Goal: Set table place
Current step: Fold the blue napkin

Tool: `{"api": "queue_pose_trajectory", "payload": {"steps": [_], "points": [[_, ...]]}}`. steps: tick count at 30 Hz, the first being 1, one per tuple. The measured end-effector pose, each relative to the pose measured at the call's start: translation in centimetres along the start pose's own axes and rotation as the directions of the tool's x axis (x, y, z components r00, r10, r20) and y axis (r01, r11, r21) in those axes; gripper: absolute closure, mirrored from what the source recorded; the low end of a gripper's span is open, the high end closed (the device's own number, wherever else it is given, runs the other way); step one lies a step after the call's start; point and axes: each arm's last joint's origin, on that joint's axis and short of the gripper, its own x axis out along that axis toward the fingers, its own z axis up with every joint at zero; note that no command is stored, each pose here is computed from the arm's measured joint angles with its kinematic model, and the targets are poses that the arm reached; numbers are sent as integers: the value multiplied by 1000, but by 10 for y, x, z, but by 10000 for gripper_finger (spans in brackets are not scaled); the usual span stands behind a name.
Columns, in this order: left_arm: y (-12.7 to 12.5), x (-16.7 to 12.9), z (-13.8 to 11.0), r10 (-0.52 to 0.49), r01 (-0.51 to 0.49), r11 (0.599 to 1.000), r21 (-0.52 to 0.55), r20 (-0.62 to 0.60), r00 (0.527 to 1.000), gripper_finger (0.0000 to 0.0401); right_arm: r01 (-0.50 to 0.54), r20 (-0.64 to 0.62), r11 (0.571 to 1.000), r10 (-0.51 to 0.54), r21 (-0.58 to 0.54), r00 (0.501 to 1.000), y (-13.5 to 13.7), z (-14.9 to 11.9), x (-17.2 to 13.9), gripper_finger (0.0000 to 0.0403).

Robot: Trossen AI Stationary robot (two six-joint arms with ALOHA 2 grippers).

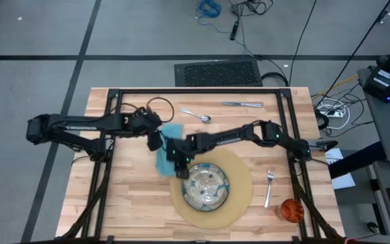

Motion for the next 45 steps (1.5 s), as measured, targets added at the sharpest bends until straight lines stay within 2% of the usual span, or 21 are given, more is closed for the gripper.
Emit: {"api": "queue_pose_trajectory", "payload": {"steps": [2,4,7,13,18,22,26,31,38,45], "points": [[0,3,5,-5,5,1000,6,31,999,203,2,-4,1000,-2,-29,1000,13,-1,2,248],[3,5,8,-10,10,1000,8,49,999,208,77,-16,996,-78,-52,997,24,-2,-4,248],[10,10,6,-22,22,1000,-9,9,1000,218,198,19,975,-197,-101,980,37,3,-21,248],[11,22,4,-173,171,985,-39,-73,982,234,254,192,955,-223,-152,956,66,24,-79,248],[-1,39,1,-263,264,964,-14,-163,951,240,331,262,930,-284,-159,922,87,27,-117,248],[-15,58,-6,-263,280,959,32,-262,929,240,386,285,909,-332,-157,899,100,25,-136,248],[-30,71,-9,-270,305,949,82,-292,917,240,430,278,889,-379,-155,883,106,21,-147,248],[-40,80,-6,-283,316,943,101,-255,925,240,434,250,890,-392,-143,885,107,17,-152,248],[-57,110,-25,-222,304,941,151,-405,887,240,427,226,892,-390,-147,892,110,14,-152,248],[-74,102,-33,-150,271,933,236,-427,892,240,442,228,889,-408,-123,884,117,9,-175,248]]}}
